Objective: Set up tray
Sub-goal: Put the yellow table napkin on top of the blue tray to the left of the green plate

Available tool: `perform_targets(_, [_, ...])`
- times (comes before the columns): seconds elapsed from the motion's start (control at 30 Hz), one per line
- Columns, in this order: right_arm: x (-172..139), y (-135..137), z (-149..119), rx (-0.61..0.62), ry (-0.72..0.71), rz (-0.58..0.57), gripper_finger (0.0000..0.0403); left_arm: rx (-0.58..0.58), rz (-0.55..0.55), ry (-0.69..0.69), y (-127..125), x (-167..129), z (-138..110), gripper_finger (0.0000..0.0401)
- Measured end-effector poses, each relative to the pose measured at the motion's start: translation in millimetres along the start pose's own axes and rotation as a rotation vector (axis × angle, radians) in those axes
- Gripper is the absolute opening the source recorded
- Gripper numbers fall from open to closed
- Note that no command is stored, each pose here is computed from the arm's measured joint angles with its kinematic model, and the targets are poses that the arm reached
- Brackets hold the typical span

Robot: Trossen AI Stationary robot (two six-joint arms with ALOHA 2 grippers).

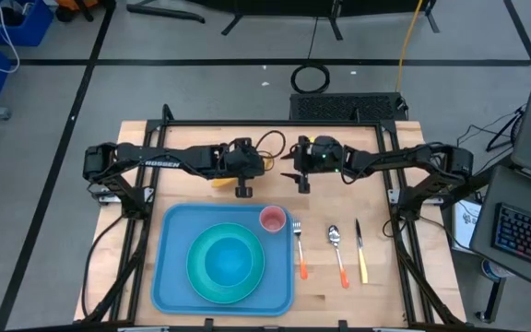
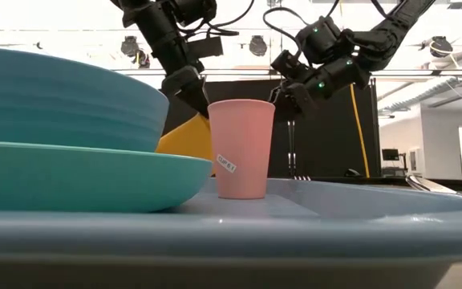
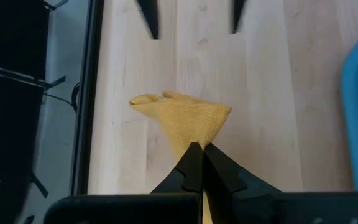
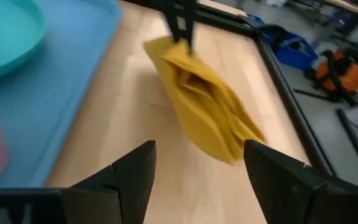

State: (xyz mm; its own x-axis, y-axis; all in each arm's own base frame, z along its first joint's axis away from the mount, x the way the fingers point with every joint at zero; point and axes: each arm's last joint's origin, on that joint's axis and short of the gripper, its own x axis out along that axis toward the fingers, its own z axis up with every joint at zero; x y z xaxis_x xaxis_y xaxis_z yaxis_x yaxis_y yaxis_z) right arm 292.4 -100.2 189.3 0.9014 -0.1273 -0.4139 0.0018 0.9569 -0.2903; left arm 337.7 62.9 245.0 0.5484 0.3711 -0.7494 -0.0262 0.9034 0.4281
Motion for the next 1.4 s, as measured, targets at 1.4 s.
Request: perform_targets(1.4, [24.3, -0.2, -14.7, -0.031, -0.024, -0.073, 0.0259, 0.08, -0.045, -0.075, -17.6, -5.7, 10.9, 0.0])
